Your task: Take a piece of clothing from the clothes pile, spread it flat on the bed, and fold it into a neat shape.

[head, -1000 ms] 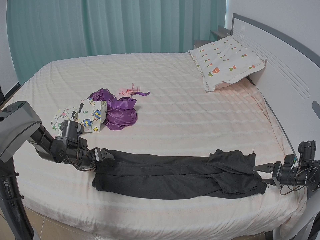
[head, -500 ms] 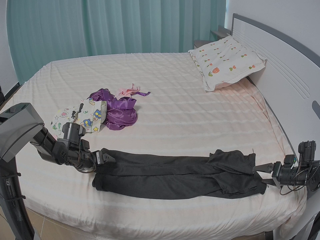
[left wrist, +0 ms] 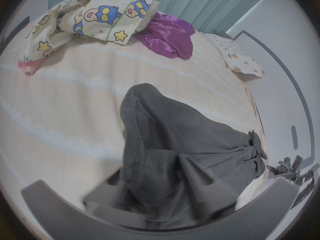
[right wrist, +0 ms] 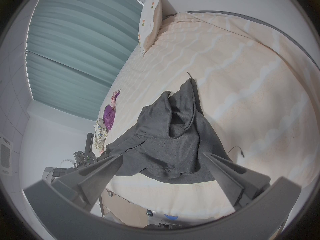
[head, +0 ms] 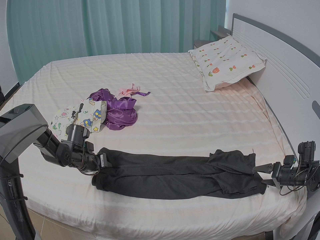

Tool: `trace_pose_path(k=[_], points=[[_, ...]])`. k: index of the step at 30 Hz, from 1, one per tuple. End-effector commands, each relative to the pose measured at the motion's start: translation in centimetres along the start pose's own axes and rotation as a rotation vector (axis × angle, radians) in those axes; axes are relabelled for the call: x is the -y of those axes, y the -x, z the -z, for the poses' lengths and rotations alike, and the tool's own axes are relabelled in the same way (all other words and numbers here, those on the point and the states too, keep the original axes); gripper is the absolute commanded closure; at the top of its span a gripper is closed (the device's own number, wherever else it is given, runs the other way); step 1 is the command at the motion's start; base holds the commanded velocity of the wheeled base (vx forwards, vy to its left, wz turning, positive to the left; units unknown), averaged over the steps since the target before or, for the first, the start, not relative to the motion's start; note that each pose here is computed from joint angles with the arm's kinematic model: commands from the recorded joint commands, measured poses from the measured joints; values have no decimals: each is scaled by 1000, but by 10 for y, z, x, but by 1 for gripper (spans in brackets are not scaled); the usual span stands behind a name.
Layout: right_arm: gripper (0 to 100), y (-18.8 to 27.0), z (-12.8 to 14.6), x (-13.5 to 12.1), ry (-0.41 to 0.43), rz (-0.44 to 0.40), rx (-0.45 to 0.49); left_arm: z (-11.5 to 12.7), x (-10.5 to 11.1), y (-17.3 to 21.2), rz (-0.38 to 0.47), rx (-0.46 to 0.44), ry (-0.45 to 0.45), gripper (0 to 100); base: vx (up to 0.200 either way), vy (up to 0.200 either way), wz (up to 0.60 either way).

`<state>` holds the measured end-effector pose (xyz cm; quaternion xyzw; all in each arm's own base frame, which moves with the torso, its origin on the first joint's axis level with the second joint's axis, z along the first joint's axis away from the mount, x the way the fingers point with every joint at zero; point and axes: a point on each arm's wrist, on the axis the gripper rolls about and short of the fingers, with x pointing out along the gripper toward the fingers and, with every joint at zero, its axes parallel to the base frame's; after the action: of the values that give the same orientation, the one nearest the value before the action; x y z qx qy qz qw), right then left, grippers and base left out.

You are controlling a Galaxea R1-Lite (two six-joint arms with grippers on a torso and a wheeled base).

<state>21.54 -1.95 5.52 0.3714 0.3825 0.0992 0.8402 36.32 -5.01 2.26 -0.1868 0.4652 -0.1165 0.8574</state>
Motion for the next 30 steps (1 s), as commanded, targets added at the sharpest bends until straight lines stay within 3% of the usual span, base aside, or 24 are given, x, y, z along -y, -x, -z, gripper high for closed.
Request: trace_pose_path(k=[1, 9, 23, 26, 28, 30], points=[[0, 0, 0, 0, 1, -3, 0, 0, 0, -2, 0, -2, -1, 100, 0, 0, 0], [0, -1, 1, 1, -3, -1, -6, 3, -7, 5, -17, -6, 20, 100, 0, 0, 0], [0, -1, 0, 2, -6, -3, -7, -6, -44, 65, -55, 103, 127, 100, 0, 0, 0], [0, -1, 1, 2, -9, -2, -11, -6, -62, 91, -39, 142, 179, 100, 0, 0, 0], [0, -1, 1, 2, -9, -2, -11, -6, -62, 91, -39, 142, 179, 100, 0, 0, 0], [0, -2, 0, 4, -13, 1, -14, -3, -84, 117, -56, 195, 239, 100, 0, 0, 0]])
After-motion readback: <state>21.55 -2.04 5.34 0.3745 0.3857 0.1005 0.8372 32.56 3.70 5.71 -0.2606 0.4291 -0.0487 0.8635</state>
